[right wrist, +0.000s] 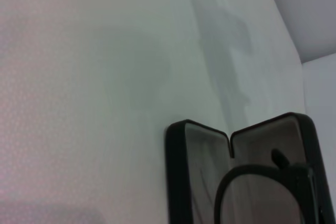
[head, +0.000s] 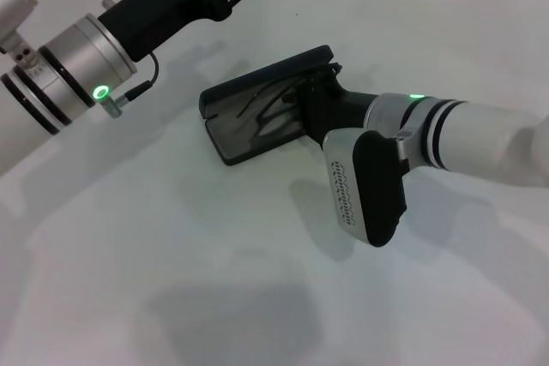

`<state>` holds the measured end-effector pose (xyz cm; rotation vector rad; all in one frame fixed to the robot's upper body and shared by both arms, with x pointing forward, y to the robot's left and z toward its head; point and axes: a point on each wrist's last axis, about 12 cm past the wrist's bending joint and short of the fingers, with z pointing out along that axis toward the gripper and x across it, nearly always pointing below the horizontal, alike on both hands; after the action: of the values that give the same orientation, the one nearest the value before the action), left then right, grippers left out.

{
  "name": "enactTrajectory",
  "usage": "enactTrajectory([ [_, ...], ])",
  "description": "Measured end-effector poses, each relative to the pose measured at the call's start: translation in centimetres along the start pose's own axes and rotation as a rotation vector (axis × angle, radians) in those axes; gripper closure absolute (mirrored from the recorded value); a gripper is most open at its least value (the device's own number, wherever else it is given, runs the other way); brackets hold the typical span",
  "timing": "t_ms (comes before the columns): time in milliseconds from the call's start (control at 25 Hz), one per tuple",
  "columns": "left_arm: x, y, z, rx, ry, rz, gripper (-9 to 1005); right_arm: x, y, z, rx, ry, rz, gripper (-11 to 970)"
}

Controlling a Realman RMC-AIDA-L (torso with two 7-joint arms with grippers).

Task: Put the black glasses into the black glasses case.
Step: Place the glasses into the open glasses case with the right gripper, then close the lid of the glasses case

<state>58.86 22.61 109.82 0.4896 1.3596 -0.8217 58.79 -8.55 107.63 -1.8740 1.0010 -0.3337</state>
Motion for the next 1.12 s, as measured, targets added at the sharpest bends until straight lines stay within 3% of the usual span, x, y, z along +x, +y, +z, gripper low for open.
enactTrajectory([
  [440, 0.0, 0.0, 0.0, 0.001, 0.000, 0.000, 396, -0.3, 0.3, 0.0, -0.005, -0.010, 0.018, 770],
  [640, 0.0, 0.0, 0.0, 0.001, 0.000, 0.000, 395, -0.5, 0.2, -0.1, 0.002, -0.014, 0.026, 611],
  [1120, -0.1, 0.3, -0.4, -0.012, 0.003, 0.006, 394, -1.1, 0.2, -0.8, -0.045, -0.102, 0.105, 580],
])
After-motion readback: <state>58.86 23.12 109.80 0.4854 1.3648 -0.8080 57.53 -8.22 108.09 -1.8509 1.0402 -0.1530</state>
